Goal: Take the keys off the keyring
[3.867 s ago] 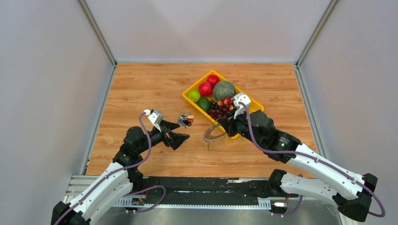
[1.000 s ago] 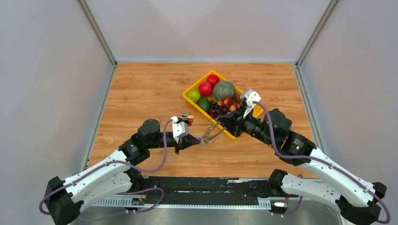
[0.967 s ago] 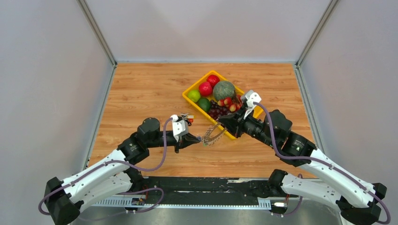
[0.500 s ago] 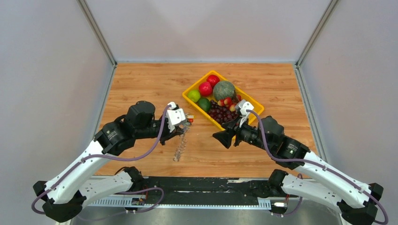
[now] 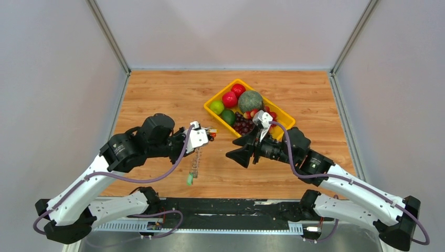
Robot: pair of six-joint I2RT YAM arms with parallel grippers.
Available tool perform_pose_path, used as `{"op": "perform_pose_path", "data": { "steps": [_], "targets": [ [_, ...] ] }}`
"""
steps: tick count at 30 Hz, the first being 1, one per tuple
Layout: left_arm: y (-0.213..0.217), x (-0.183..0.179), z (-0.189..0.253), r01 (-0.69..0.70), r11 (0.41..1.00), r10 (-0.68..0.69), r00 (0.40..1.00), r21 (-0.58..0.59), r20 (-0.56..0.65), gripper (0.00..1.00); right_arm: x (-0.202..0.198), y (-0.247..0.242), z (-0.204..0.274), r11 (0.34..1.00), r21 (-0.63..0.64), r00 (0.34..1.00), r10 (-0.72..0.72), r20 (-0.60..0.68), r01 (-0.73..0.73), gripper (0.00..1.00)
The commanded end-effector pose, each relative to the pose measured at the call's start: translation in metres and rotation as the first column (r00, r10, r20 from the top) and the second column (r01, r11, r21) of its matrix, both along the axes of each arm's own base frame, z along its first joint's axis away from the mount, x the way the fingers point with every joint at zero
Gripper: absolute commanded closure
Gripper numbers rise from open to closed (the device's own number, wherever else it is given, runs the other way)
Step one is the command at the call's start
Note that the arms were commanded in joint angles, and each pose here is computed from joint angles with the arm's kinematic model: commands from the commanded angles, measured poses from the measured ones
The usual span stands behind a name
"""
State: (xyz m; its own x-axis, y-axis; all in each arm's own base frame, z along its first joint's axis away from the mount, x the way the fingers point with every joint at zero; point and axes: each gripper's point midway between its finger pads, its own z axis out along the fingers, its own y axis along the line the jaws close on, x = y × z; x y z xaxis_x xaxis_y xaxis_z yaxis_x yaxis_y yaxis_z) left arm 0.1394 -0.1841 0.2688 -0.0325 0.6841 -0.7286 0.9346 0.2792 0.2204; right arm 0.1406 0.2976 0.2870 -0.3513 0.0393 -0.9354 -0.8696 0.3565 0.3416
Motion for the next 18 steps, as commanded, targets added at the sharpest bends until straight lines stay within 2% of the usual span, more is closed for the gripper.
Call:
{"op": "perform_pose_path", "data": {
  "steps": [1, 9, 18],
  "targets": [
    [-0.003, 0.004, 0.027, 0.023, 0.998, -0.017, 0.995, -0.061, 0.102, 1.0, -0.009, 0.018, 0.028, 0.991, 0.097, 0.996, 0.087, 0.019, -0.089, 0.37],
    [-0.012, -0.002, 0.037, 0.077, 0.986, -0.055, 0.988, -0.15, 0.142, 1.0, -0.018, 0.042, 0.025, 0.982, 0.081, 0.985, 0.172, 0.026, -0.174, 0.47],
    [-0.016, -0.01, 0.045, 0.106, 0.975, -0.081, 0.989, -0.197, 0.127, 1.0, -0.03, 0.055, 0.039, 0.965, 0.118, 0.97, 0.224, 0.092, -0.234, 0.49]
  ]
}}
